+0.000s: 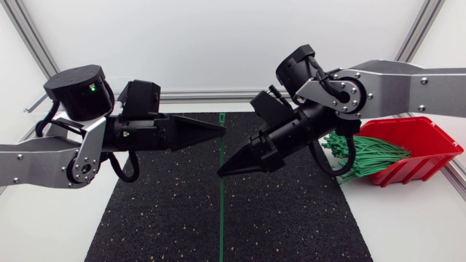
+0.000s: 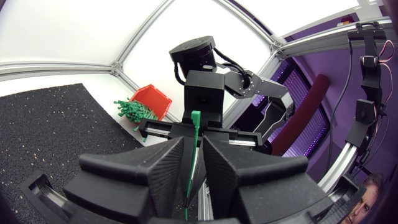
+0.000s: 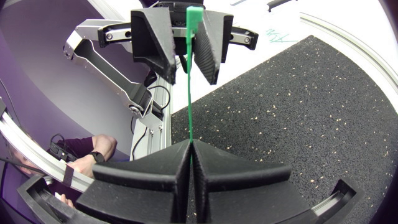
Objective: Take a green cable tie from the red box, thread the tail through the head to close it, then place it in the transparent bin on the left.
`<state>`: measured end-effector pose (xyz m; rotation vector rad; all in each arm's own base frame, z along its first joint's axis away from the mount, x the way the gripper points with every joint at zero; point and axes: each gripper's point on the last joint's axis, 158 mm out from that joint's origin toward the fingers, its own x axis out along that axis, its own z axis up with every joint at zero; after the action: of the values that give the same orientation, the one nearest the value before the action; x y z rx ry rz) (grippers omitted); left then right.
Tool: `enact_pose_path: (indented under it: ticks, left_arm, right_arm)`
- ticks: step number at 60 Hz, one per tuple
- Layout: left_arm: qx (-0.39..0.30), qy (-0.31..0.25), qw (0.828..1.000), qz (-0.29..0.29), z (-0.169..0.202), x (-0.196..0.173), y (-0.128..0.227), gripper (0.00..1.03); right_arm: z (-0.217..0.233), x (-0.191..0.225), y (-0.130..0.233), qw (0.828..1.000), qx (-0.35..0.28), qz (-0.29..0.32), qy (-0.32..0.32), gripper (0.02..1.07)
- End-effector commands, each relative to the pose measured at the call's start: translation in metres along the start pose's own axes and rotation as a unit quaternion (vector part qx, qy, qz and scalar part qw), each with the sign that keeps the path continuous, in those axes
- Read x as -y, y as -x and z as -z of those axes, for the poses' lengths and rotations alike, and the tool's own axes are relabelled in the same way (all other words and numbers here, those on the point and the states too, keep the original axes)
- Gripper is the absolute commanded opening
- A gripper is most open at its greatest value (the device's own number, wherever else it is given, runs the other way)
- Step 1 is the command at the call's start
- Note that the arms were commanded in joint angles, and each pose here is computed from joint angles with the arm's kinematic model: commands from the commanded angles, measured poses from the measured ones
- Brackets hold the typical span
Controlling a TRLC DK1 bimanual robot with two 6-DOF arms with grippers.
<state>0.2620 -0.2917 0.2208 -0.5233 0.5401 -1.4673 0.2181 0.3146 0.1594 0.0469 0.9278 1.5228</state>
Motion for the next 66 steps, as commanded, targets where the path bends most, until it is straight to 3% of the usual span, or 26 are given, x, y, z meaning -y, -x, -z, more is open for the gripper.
enact_pose_path:
  ticks: [1,4,16,66]
  left_arm:
    - [0.003,-0.018,1.000,0.015,-0.010,0.013,-0.001,0.23]
    - [0.003,-0.019,1.000,0.015,-0.011,0.012,0.000,0.23]
    - [-0.002,-0.015,1.000,0.019,-0.009,0.012,0.001,0.04]
    - [0.002,-0.015,1.000,0.016,-0.019,0.010,0.003,0.05]
  right_arm:
    - [0.006,0.004,-0.006,1.000,-0.008,-0.003,-0.014,0.08]
    - [0.006,0.004,-0.006,1.000,-0.008,-0.003,-0.014,0.08]
    - [0.007,0.005,-0.006,1.000,-0.009,-0.003,-0.015,0.08]
    - [0.011,0.006,-0.005,1.000,-0.013,0.000,-0.015,0.08]
